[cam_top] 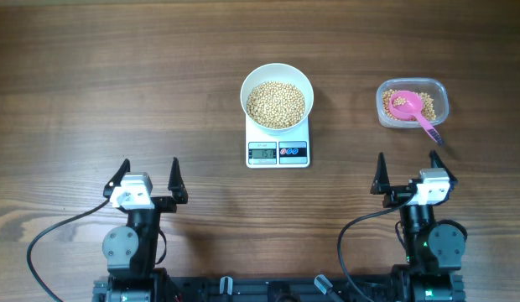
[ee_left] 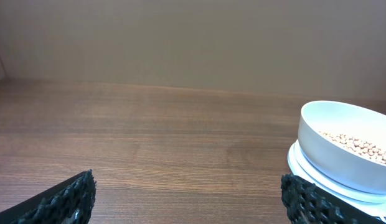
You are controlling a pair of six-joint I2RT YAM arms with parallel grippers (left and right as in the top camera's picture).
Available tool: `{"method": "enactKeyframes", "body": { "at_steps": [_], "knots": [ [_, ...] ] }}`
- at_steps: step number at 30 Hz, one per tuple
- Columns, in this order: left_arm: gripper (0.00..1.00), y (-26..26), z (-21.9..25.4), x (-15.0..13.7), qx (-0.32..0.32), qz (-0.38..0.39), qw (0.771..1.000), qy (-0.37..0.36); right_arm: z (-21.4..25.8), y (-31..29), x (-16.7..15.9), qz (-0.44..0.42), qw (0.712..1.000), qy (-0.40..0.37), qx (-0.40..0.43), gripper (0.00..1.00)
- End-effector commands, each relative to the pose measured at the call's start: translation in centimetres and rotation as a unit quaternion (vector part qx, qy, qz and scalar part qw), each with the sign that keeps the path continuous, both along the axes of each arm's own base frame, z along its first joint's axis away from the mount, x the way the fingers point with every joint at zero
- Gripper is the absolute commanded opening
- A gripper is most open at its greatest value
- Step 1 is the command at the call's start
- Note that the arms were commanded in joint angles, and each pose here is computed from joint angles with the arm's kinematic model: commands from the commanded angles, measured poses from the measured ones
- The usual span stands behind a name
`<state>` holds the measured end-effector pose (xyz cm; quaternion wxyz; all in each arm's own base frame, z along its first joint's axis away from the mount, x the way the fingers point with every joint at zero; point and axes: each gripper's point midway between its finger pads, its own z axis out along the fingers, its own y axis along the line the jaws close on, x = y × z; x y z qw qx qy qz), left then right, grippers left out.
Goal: Scoop item into bowl and weigh 150g on scale
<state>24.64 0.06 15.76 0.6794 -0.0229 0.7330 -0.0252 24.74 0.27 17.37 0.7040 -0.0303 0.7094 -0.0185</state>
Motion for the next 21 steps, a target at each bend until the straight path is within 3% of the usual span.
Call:
{"method": "enactKeyframes", "body": {
  "at_steps": [1,21],
  "knots": [
    [1.0,0.03,-0.11,-0.04,-0.006,0.001,1.0,-0.001,0.12,0.26,-0.04,0.007,1.0,-0.004,-0.003,1.0],
    [1.0,0.03,-0.1,-0.04,0.009,0.0,1.0,-0.001,0.12,0.26,-0.04,0.007,1.0,-0.004,-0.003,1.0]
  ]
}}
